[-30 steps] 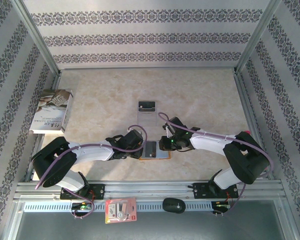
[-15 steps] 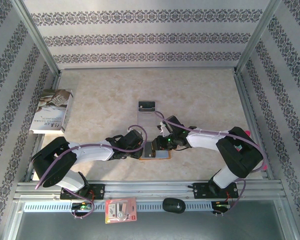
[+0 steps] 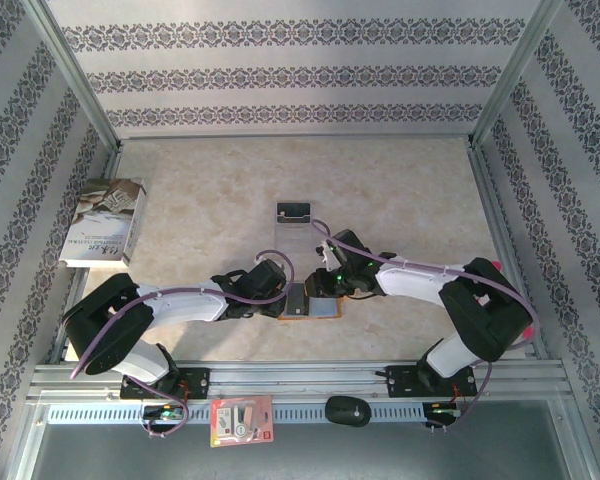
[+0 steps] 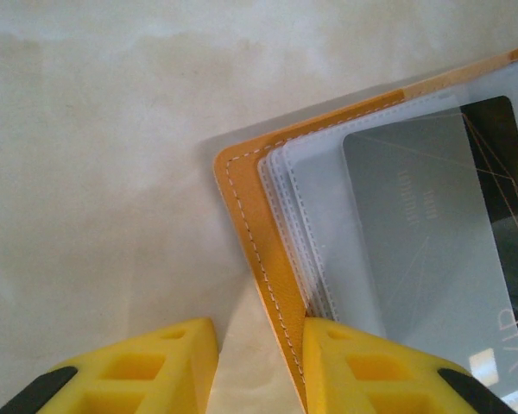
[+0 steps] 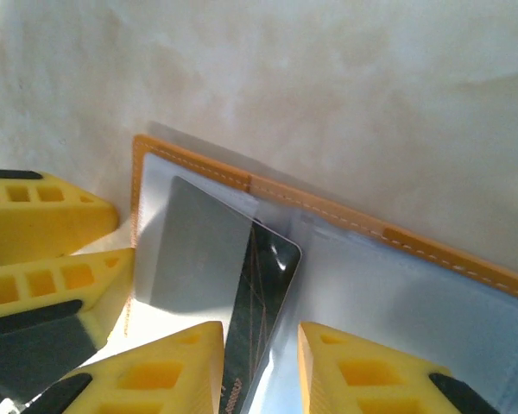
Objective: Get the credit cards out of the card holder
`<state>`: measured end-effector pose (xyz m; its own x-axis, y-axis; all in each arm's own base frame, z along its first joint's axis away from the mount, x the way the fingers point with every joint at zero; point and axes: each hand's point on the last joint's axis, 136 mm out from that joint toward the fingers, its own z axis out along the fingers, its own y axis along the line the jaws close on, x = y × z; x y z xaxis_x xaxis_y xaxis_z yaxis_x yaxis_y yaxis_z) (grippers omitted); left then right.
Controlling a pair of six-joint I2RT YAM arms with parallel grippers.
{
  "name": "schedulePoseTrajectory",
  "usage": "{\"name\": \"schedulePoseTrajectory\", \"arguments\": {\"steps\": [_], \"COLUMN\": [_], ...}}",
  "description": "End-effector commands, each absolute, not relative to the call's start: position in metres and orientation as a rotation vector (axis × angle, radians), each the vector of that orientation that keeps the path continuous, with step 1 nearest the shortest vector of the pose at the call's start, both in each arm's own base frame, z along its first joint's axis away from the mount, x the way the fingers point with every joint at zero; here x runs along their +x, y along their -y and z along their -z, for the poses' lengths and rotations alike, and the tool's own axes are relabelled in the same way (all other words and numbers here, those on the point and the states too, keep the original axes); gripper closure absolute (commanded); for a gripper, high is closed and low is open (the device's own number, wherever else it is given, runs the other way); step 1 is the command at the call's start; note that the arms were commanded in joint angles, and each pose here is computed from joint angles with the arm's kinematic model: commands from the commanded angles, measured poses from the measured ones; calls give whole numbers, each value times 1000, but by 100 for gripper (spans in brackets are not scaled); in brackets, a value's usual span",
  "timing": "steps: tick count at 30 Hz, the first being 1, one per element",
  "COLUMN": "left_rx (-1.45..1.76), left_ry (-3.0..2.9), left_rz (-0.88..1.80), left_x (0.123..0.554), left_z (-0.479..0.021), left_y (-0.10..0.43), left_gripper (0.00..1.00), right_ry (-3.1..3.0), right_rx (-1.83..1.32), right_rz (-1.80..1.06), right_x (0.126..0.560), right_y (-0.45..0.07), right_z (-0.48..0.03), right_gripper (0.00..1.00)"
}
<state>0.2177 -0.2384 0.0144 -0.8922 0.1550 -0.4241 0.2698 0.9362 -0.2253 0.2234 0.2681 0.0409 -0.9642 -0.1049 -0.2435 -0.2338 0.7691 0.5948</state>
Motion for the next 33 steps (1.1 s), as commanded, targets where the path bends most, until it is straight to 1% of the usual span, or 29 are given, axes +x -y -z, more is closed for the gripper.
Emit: {"name": "schedulePoseTrajectory", "arguments": {"steps": [1,7,12,19,24,28,33], "left_rx": [340,331,335,359,385,397,408], "left_ry": [-2858,-2831,-2742,-2675,-2653,-2640,-2660], "left_rz": [314,311,324,449,534,568,593], "left_x": [182,185,195,209,216,217,214], "left_z": [23,13,-19,-39,-46,-52,-46], "left_y": [216,215,215,243,266,272,278], "left_gripper": [67,67,63,63,66,68,72], "right_ry": [-2747,-2781,-2765,-2771,-2776,-2775,-2779], "right_rx": [-237,-246,-234,-224,-208,-202,-201], "right_rz": [-940,-951,-931,-915,-901,-892,-895], "right_x": [230,227,228,227,226,225,225], "right_y": [-265,-271,-266,-261,-255,-251,-251], "right_z": [-48,-39,-41,-40,-39,-40,-38], "right_gripper": [71,71,71,72,73,73,73]}}
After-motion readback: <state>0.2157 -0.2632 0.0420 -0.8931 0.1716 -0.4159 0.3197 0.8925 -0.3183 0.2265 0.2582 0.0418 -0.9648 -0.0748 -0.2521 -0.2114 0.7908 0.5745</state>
